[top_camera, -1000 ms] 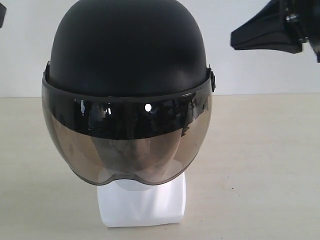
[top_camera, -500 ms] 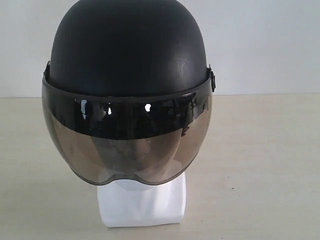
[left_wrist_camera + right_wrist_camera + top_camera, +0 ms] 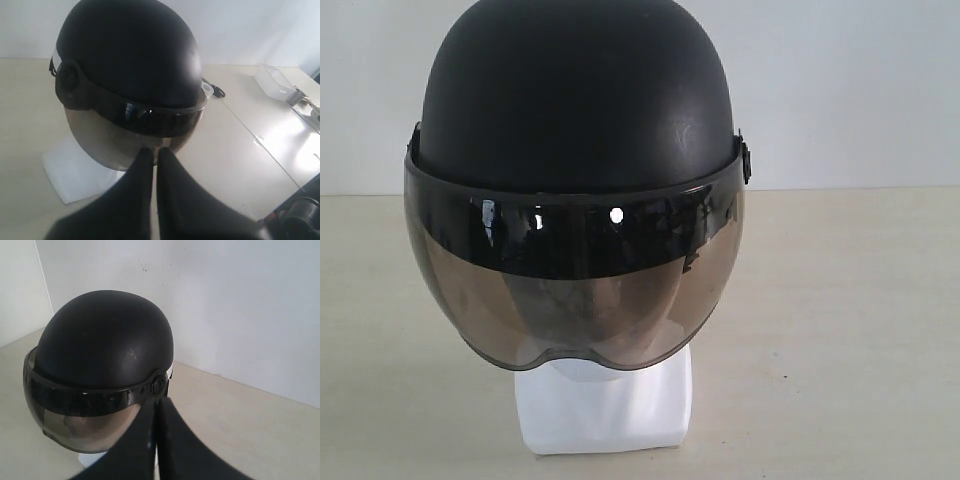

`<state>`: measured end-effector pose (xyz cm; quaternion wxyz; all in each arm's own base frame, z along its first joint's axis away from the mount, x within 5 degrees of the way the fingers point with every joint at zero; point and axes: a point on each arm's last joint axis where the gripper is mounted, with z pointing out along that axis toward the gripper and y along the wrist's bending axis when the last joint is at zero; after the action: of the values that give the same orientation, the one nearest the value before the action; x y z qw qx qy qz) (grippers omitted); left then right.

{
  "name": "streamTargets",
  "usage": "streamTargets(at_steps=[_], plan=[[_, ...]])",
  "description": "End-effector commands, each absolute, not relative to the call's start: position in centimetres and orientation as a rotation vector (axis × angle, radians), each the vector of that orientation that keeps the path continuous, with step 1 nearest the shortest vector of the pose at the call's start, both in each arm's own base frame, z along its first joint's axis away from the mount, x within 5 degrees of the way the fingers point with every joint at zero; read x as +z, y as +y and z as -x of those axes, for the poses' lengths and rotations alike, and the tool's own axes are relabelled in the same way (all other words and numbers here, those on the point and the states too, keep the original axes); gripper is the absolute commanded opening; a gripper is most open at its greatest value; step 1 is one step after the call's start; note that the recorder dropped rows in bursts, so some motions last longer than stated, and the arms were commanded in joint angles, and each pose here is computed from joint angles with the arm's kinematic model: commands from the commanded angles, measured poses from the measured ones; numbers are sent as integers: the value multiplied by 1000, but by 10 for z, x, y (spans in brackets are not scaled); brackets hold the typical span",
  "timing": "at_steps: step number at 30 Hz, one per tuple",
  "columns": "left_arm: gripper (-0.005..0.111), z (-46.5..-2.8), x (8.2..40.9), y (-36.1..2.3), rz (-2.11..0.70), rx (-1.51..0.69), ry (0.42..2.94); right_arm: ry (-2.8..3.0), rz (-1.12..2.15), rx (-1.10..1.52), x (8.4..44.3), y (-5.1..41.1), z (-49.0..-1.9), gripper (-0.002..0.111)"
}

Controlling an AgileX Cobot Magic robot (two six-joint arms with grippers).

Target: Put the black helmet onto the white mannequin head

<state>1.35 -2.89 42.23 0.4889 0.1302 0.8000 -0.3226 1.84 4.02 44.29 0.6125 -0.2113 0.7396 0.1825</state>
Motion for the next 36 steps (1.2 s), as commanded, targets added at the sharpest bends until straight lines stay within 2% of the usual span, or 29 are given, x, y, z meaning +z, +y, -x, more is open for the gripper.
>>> streamTargets(at_steps=[1,5,7,10,12,14,17,19,23,31,36], plan=[[4,-6,424,-27,-309,-839,1907,1704,484,427,442,40,-17,1],[4,-3,424,-25,-308,-843,1892,1704,482,430,442,40,-17,1],[4,-6,424,-23,-455,-674,1838,1704,482,430,442,40,-17,1],[4,-6,427,-20,-550,-557,1768,1704,482,430,442,40,-17,1],[4,-11,441,-7,-457,-396,1595,1704,482,430,442,40,-17,1],[4,-16,448,15,-223,-254,1447,1704,482,430,442,40,-17,1],[4,-22,412,22,-122,-194,1485,1704,482,430,442,40,-17,1],[4,-34,369,11,-176,-202,1479,1704,482,431,442,40,-17,1],[4,-40,304,-13,-261,-400,1350,1704,482,431,442,40,-17,1],[4,-47,235,-22,-136,-629,1507,1704,482,431,442,40,-17,1],[4,-47,219,-30,-189,-707,1447,1702,481,432,442,40,-17,1]])
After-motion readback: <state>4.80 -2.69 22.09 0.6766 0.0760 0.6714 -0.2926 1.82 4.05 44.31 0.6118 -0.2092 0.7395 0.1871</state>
